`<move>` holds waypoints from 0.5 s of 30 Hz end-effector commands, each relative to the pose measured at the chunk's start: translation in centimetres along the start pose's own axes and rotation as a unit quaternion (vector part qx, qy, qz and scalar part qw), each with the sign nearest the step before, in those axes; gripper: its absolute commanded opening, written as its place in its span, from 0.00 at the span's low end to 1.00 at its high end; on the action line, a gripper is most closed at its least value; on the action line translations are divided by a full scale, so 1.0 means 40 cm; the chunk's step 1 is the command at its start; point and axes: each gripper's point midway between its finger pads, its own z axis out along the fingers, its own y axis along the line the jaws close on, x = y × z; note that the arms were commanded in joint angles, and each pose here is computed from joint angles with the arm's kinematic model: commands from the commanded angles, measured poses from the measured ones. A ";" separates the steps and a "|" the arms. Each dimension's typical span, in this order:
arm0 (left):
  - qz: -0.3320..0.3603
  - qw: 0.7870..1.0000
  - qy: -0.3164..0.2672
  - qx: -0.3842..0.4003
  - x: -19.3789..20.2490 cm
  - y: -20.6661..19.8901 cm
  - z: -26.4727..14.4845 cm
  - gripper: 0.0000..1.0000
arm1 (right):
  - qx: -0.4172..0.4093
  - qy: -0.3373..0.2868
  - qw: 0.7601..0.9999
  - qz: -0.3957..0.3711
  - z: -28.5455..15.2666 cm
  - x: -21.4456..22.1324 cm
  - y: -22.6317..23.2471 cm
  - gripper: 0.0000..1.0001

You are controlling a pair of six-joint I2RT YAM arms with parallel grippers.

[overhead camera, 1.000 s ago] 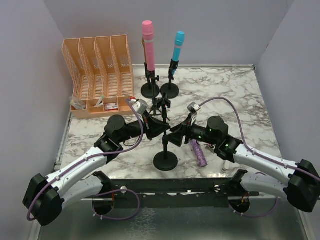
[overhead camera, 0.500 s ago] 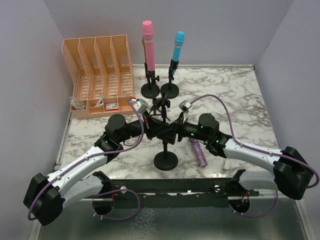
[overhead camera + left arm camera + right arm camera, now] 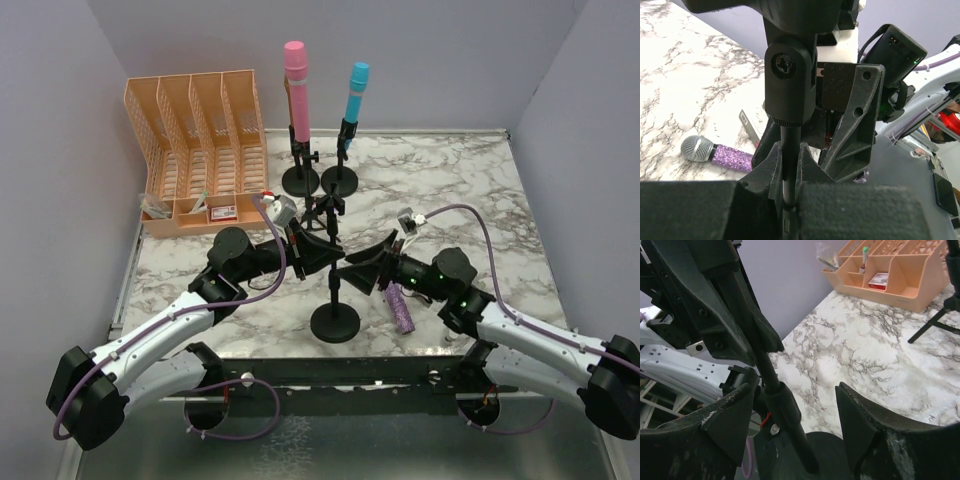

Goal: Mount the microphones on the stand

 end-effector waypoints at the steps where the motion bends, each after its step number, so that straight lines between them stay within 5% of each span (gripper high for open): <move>1: 0.020 0.998 -0.030 0.055 -0.072 -0.077 0.004 0.00 | 0.032 -0.031 0.999 -0.003 -0.038 -0.003 -0.033 0.71; 15: 0.011 0.998 -0.029 0.060 -0.077 -0.086 0.010 0.00 | -0.011 0.019 0.999 -0.038 0.014 0.054 -0.038 0.67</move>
